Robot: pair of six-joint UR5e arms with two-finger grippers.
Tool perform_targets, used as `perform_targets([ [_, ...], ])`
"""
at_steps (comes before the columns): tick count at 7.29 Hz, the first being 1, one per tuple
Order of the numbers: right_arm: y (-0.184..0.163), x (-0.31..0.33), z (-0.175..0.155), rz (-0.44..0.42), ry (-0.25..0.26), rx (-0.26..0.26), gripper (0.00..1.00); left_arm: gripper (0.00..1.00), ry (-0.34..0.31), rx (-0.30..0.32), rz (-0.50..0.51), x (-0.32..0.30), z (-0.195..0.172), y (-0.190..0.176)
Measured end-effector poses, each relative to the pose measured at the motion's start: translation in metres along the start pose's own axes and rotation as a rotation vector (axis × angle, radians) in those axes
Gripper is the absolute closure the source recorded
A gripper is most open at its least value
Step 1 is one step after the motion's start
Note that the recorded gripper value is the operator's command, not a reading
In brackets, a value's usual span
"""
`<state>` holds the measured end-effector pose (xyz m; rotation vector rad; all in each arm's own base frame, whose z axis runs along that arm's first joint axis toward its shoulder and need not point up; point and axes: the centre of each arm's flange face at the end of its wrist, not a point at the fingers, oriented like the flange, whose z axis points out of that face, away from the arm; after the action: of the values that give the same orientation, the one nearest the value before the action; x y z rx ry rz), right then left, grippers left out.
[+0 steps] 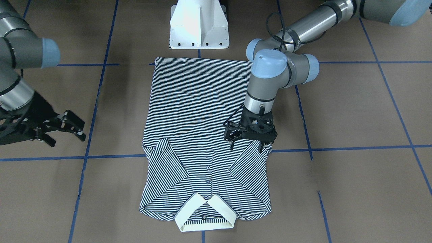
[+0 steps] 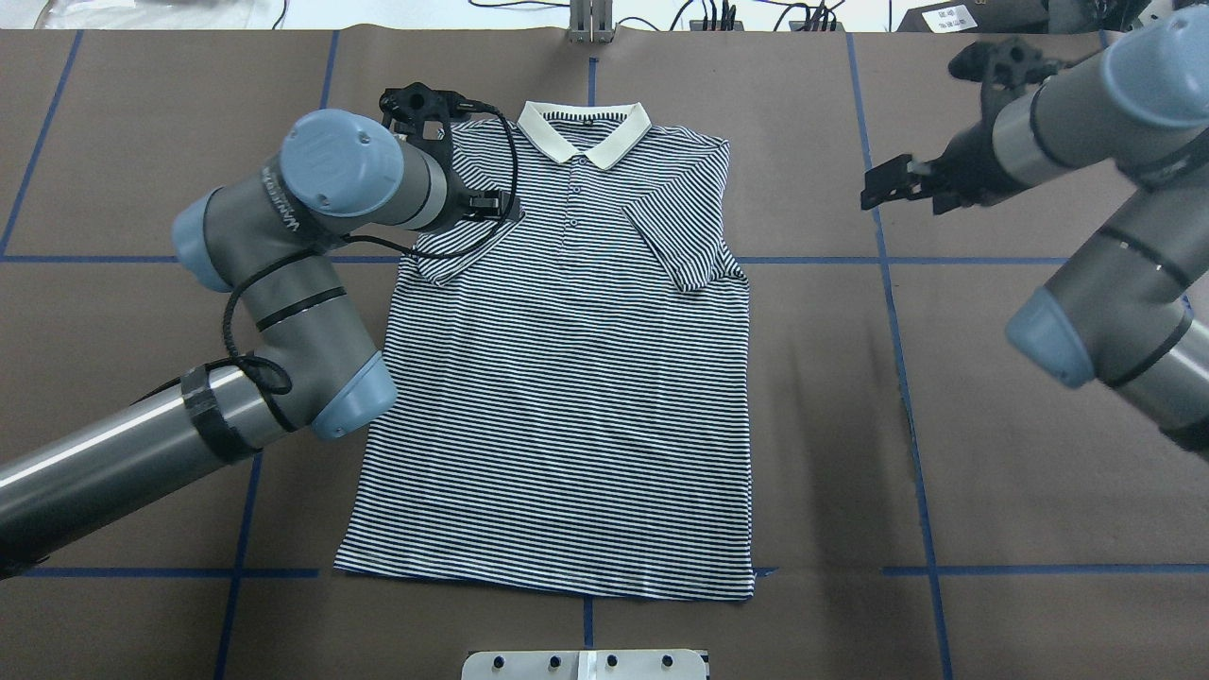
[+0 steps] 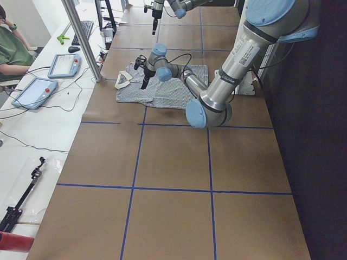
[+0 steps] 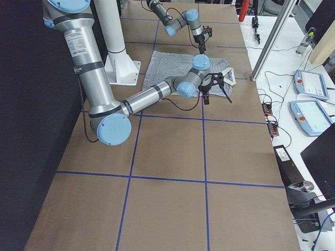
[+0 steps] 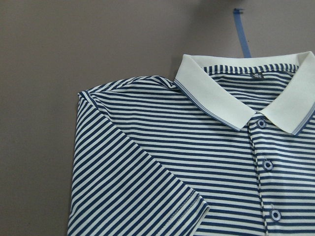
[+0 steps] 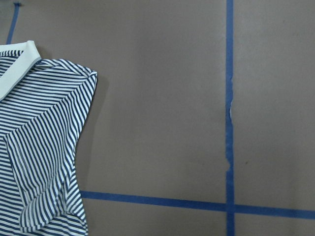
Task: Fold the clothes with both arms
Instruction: 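Lower both grippers to the shirt hem corners nearest the robot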
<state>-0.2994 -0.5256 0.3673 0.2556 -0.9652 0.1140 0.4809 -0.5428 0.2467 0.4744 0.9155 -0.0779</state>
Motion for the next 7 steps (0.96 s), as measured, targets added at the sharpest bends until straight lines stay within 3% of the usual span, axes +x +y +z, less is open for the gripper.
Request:
perform_targets([
  [3, 0.183, -0.1, 0.001, 0.132, 0.018, 0.002, 0.02, 0.0, 0.087, -0.037, 0.016, -0.026, -0.057, 0.072],
  [5, 0.285, -0.147, -0.006, 0.178, 0.058, 0.018, 0.15, 0.0, 0.094, -0.108, -0.04, -0.043, -0.075, 0.148],
  [7, 0.339, -0.165, -0.006, 0.211, 0.056, 0.026, 0.14, 0.28, 0.067, -0.179, -0.099, -0.054, -0.083, 0.223],
])
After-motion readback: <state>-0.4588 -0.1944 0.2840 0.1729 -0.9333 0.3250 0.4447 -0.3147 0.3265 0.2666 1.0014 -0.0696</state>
